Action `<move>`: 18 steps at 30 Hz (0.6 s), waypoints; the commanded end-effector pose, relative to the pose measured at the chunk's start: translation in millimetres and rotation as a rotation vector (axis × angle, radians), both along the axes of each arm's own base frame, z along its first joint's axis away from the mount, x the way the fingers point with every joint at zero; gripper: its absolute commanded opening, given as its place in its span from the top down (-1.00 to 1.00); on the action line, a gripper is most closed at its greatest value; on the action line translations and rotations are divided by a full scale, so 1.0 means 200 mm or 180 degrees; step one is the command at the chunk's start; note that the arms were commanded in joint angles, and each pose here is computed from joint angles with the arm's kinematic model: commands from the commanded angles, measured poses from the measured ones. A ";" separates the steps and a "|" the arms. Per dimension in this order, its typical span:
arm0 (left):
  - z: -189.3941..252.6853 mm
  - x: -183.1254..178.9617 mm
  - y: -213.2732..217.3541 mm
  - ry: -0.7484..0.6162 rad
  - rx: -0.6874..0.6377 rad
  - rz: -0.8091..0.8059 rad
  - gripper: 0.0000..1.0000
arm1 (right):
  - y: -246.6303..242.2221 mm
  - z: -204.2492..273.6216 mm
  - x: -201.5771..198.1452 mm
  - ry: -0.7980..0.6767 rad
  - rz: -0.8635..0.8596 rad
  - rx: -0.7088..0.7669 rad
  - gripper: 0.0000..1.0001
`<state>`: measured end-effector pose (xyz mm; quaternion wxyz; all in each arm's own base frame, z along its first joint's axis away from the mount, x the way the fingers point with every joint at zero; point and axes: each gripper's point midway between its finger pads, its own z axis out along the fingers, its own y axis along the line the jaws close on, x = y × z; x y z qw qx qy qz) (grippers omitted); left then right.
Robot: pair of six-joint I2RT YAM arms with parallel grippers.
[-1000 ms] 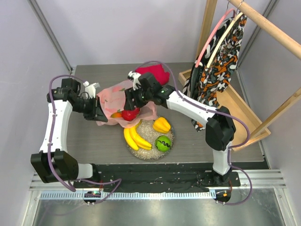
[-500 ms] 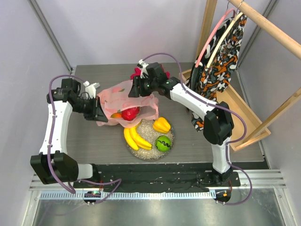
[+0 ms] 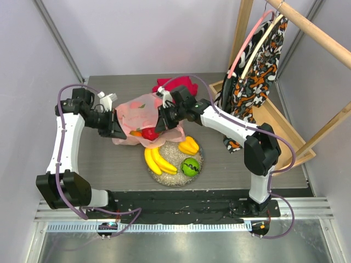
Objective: Take the fake fruits out of the plastic bag
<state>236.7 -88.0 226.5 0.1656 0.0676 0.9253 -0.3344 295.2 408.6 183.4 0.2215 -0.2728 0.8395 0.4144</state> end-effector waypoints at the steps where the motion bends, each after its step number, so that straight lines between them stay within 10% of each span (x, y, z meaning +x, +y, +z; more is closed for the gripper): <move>1: 0.08 -0.01 -0.03 -0.0076 -0.0092 -0.0041 0.99 | 0.01 -0.08 -0.05 0.0043 0.0074 -0.0127 0.86; 8: 0.12 -0.07 -0.06 -0.0144 -0.0225 -0.0160 0.99 | 0.11 -0.16 0.15 0.0021 -0.0361 -0.0103 0.63; 18: 0.16 -0.12 -0.10 -0.0177 -0.0382 -0.0280 0.98 | 0.10 0.02 0.58 -0.0473 -0.1039 -0.0029 -0.20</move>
